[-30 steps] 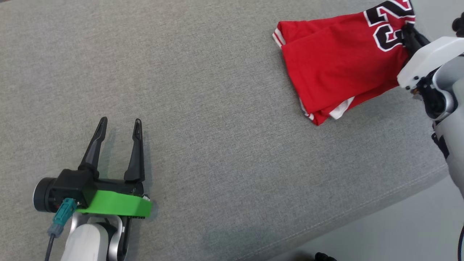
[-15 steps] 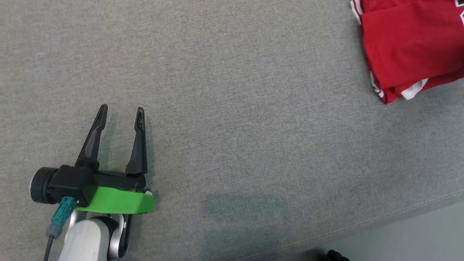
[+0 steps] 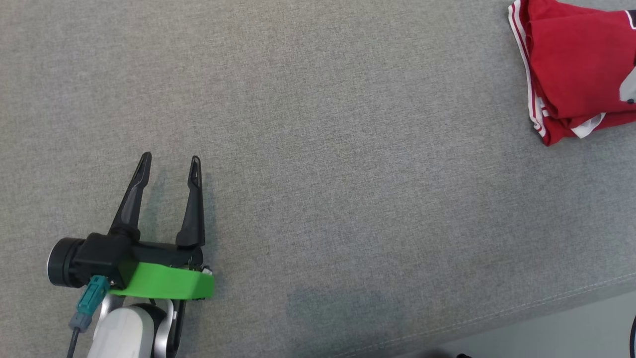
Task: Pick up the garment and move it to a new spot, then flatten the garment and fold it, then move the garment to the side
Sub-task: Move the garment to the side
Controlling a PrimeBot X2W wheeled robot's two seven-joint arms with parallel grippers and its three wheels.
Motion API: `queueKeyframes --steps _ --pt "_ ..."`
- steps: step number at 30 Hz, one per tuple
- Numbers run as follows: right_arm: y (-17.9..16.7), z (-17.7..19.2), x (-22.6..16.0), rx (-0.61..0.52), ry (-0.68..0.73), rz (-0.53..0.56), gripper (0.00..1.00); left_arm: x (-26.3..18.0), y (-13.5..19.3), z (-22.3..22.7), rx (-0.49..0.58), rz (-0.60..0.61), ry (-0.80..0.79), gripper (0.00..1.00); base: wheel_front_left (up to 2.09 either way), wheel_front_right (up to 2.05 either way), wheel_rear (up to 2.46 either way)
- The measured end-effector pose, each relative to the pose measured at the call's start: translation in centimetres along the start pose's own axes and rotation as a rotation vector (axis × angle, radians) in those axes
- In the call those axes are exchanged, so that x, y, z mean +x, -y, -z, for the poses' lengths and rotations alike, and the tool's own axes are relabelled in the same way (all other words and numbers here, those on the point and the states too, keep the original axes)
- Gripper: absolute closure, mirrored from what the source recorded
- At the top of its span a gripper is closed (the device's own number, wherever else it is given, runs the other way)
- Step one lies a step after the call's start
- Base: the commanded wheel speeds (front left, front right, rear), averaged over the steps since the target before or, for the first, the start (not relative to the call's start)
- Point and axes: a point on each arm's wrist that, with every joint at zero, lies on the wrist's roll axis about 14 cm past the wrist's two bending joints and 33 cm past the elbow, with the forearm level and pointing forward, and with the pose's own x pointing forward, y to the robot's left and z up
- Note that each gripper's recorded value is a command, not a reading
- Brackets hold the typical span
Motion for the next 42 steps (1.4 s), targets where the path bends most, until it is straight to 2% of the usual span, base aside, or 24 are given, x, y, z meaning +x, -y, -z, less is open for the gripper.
queueKeyframes --steps 7,14,18,26,33,42 --pt "-2.5 -2.9 -1.5 -0.019 0.106 -0.067 0.00 -0.6 0.7 -1.7 -0.010 0.003 0.042 0.00 0.00 0.00 0.00" --pt "-6.0 -5.9 -4.7 0.052 0.224 -0.151 0.00 -1.9 1.0 -4.1 -0.014 -0.023 0.101 0.00 0.00 0.00 0.00" --pt "-8.6 -7.5 -8.1 0.110 0.302 -0.230 0.00 -3.5 1.0 -5.2 -0.029 -0.058 0.123 0.00 0.00 0.00 0.00" --pt "-11.7 -7.9 -13.6 0.209 0.367 -0.335 0.00 -6.9 -0.1 -5.8 -0.034 -0.139 0.130 0.00 0.00 0.00 0.00" --pt "-14.1 -6.1 -19.0 0.290 0.380 -0.414 0.00 -10.4 -1.5 -6.6 -0.022 -0.217 0.157 0.00 0.00 0.00 0.00" --pt "-15.7 -5.4 -23.1 0.313 0.403 -0.454 0.00 -13.7 -3.5 -6.7 -0.009 -0.317 0.174 0.00 0.00 0.00 0.00"
